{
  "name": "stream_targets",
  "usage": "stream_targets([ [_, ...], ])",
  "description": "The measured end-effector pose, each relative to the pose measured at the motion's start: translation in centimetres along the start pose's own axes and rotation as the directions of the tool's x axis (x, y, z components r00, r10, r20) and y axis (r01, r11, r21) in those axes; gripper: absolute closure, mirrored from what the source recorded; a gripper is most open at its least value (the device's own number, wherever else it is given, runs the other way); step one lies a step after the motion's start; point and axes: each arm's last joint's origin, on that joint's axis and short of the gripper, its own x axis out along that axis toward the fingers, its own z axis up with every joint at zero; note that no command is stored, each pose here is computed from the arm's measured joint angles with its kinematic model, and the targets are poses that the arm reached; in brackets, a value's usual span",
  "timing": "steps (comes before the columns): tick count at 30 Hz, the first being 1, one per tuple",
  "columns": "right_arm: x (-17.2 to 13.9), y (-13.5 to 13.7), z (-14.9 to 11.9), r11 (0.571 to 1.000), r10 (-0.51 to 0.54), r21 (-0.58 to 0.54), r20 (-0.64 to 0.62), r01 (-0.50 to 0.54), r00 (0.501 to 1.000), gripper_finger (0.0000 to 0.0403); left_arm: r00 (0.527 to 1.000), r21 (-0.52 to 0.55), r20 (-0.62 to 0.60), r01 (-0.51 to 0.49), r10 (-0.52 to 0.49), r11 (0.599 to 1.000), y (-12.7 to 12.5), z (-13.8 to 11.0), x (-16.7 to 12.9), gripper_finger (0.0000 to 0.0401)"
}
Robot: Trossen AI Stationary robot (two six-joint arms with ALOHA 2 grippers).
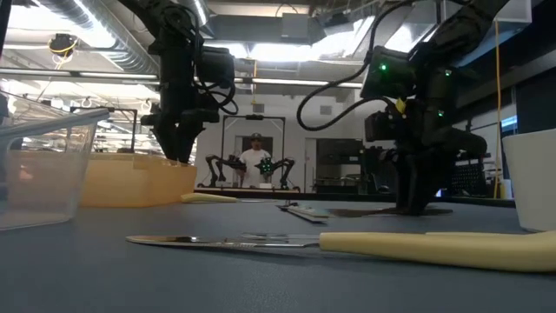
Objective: Sort silverware by color (type)
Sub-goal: Put the gold knife into the white bin
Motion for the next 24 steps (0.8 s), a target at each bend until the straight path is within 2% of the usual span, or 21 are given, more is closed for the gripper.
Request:
stream_targets([
  [12, 0.01, -0.12, -0.01, 0.999, -0.046, -0.002, -0.004, 0.046, 0.999, 0.0244, 1.000, 0.000, 0.000, 0.000, 0.000, 1.000, 0.00, 0.00, 0.00, 0.0243],
  [18, -0.02, -0.11, -0.16, 0.997, -0.057, -0.059, -0.025, 0.055, 0.998, 0.0244, 1.000, 0.000, 0.000, 0.000, 0.000, 1.000, 0.00, 0.00, 0.00, 0.0243],
  [24, -0.04, -0.11, -0.20, 0.996, -0.058, -0.066, -0.030, 0.056, 0.998, 0.0244, 1.000, 0.000, 0.000, 0.000, 0.000, 1.000, 0.00, 0.00, 0.00, 0.0243],
])
